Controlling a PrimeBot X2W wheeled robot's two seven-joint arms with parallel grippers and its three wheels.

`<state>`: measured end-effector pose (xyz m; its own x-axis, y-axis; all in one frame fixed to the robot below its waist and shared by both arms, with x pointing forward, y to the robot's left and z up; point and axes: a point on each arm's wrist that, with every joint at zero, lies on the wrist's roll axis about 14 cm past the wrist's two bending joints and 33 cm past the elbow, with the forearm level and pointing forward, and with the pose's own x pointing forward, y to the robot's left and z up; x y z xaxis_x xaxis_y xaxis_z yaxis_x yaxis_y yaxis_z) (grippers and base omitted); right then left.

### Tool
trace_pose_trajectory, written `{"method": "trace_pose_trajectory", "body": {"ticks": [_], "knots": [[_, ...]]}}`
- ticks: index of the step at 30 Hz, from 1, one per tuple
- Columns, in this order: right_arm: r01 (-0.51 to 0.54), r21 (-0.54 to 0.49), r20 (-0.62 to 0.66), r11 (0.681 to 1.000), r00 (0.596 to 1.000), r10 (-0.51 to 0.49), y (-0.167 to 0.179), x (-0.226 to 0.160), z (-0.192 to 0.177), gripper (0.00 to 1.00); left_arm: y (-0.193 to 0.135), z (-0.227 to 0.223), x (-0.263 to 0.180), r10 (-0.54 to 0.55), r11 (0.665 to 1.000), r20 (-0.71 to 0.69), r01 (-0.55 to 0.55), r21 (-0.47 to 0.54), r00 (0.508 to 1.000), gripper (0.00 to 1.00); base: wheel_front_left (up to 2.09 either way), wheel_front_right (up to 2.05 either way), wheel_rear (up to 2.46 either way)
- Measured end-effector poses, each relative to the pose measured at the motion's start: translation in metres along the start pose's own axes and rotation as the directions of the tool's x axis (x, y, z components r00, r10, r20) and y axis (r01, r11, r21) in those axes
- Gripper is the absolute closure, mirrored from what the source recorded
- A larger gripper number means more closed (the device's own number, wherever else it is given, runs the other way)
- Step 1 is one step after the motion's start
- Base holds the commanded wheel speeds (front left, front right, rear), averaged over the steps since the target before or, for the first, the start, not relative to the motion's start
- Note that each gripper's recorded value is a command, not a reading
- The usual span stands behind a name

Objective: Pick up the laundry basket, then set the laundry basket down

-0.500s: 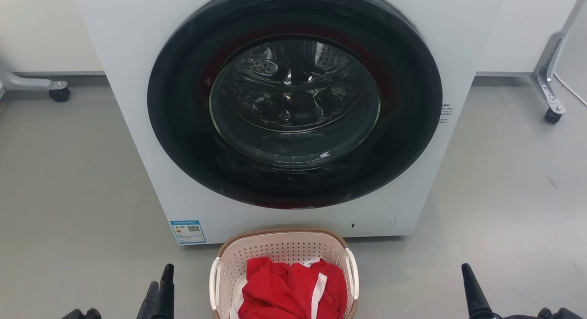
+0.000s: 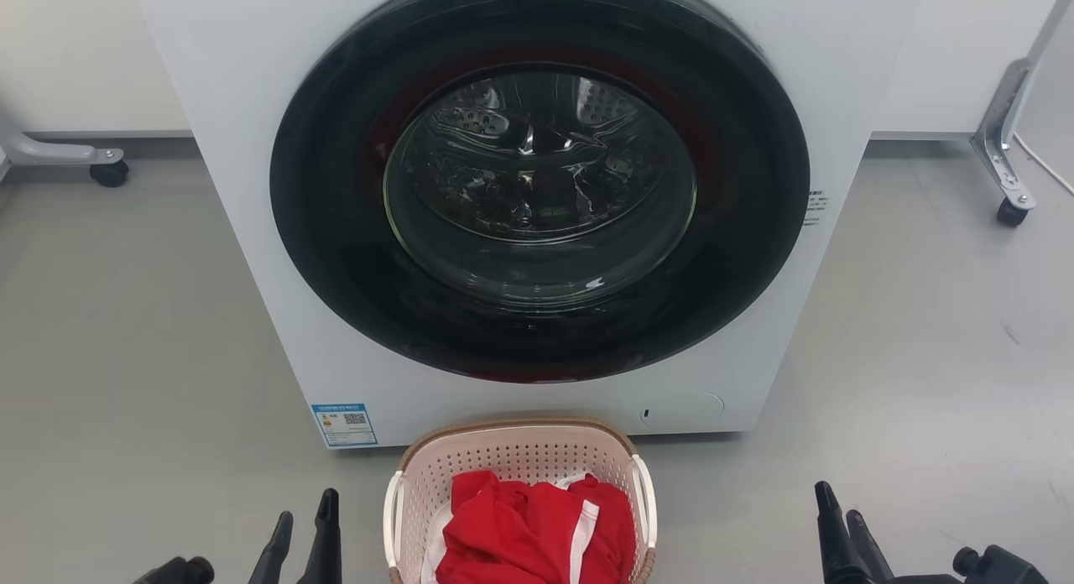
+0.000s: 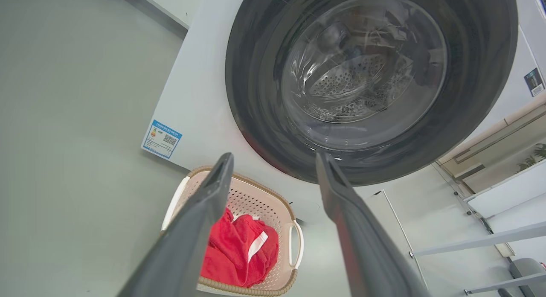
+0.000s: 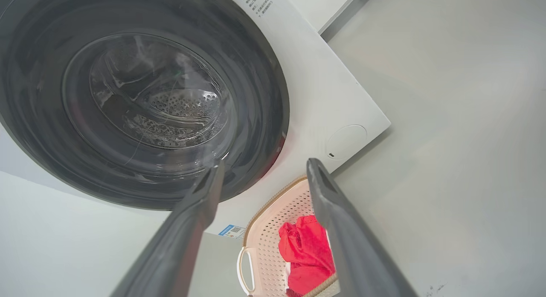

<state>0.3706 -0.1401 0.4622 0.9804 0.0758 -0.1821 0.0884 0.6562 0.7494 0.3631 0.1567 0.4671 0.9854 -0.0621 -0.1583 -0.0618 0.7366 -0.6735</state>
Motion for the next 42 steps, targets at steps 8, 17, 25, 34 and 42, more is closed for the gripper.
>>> {"method": "trace_pose_trajectory", "body": {"ticks": [8,17,25,34,42], "knots": [[-0.021,-0.112,0.008,0.994,1.0,0.022,0.009,-0.001,-0.003,0.0,-0.003,-0.004,-0.005,-0.005,0.992,0.006,0.004,0.13,1.0,0.0,0.0,0.0,0.0],[-0.061,-0.232,0.021,0.971,0.998,0.067,0.022,-0.002,-0.006,0.0,-0.011,-0.004,-0.008,-0.035,0.962,0.029,0.026,0.271,0.999,0.0,0.0,0.0,0.0],[-0.092,-0.339,0.032,0.936,0.994,0.109,0.034,-0.003,-0.008,0.0,-0.019,-0.003,-0.011,-0.069,0.919,0.048,0.045,0.391,0.996,0.0,0.0,0.0,0.0],[-0.113,-0.442,0.047,0.89,0.988,0.149,0.043,-0.005,-0.01,0.0,-0.025,-0.006,-0.016,-0.102,0.864,0.06,0.058,0.5,0.993,0.0,0.0,0.0,0.0],[-0.134,-0.528,0.06,0.839,0.979,0.194,0.053,-0.006,-0.011,0.0,-0.036,-0.003,-0.017,-0.15,0.801,0.083,0.072,0.594,0.985,0.0,0.0,0.0,0.0]]}}
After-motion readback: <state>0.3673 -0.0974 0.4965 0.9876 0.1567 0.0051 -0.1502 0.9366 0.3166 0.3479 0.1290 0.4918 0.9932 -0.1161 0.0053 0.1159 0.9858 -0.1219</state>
